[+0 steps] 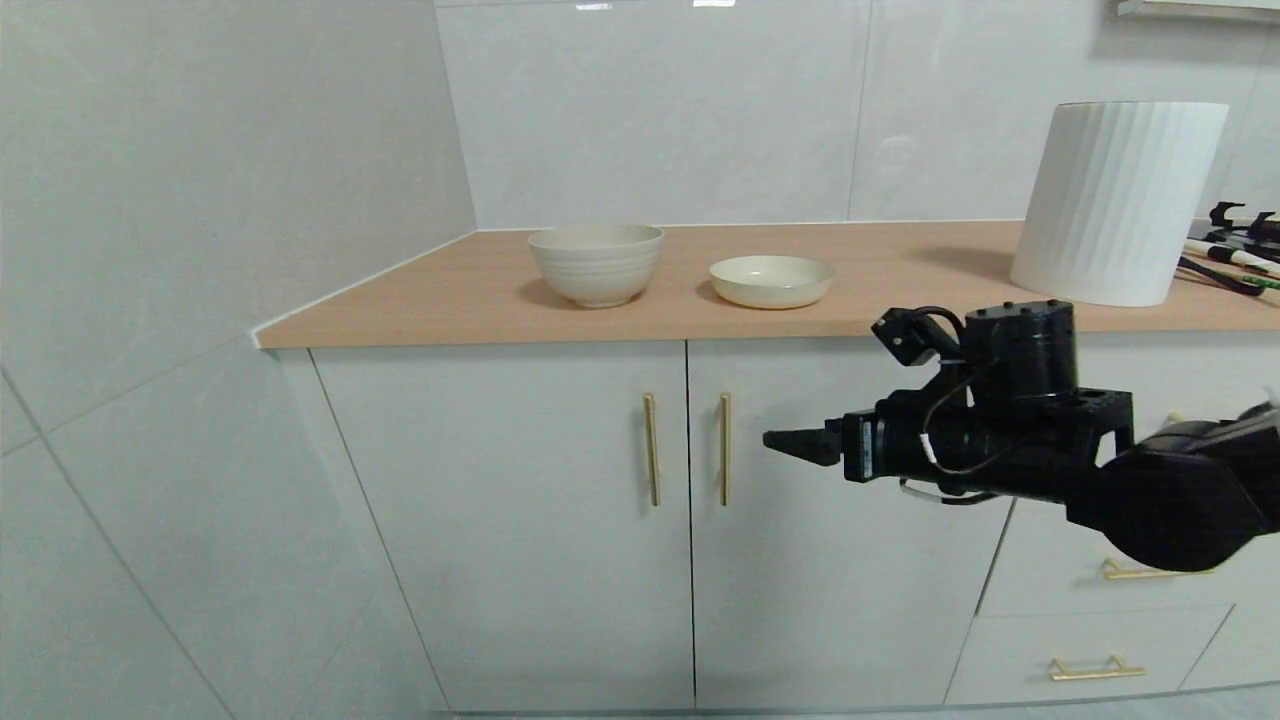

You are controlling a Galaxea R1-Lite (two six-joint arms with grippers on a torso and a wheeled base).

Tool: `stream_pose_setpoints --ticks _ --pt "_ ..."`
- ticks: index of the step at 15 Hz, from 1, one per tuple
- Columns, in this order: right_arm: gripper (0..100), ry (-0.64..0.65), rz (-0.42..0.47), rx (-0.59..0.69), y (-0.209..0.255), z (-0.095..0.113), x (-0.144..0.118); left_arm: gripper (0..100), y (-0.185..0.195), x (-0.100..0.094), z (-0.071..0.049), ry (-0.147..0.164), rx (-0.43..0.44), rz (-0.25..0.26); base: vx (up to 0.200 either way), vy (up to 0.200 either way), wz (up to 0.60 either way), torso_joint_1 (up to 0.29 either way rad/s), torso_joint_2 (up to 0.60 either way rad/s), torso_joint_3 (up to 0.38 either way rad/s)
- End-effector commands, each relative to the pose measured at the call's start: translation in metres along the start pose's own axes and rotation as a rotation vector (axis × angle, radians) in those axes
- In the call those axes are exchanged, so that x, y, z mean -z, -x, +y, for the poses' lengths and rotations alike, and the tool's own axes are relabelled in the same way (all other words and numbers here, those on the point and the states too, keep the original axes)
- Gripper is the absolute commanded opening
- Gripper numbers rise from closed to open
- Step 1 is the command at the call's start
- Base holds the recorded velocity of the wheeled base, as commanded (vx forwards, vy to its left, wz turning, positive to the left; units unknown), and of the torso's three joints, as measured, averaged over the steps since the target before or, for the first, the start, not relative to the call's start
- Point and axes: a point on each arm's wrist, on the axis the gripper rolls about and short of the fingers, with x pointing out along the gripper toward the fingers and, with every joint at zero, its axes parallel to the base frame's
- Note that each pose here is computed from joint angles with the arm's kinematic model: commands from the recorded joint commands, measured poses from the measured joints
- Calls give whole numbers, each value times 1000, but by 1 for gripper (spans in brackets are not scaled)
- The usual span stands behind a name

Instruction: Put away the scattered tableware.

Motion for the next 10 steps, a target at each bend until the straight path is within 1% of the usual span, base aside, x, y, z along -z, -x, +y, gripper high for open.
stream_pose_setpoints --ticks 1,2,3,6,8,10 --pt "100 -56 20 -23 -29 2 -7 100 0 0 0 0 0 1 0 0 0 0 0 0" --pt "100 -81 21 -38 -35 7 -11 100 0 0 0 0 0 0 0 0 0 0 0 0" --pt "100 -108 35 -53 -41 6 -12 100 0 0 0 0 0 0 0 0 0 0 0 0" --pt "100 -124 83 -56 -60 -2 3 100 0 0 0 0 0 0 0 0 0 0 0 0" --pt "100 -122 93 -59 -73 -3 12 100 0 0 0 0 0 0 0 0 0 0 0 0" --pt "100 -114 65 -68 -79 -4 14 100 0 0 0 0 0 1 0 0 0 0 0 0"
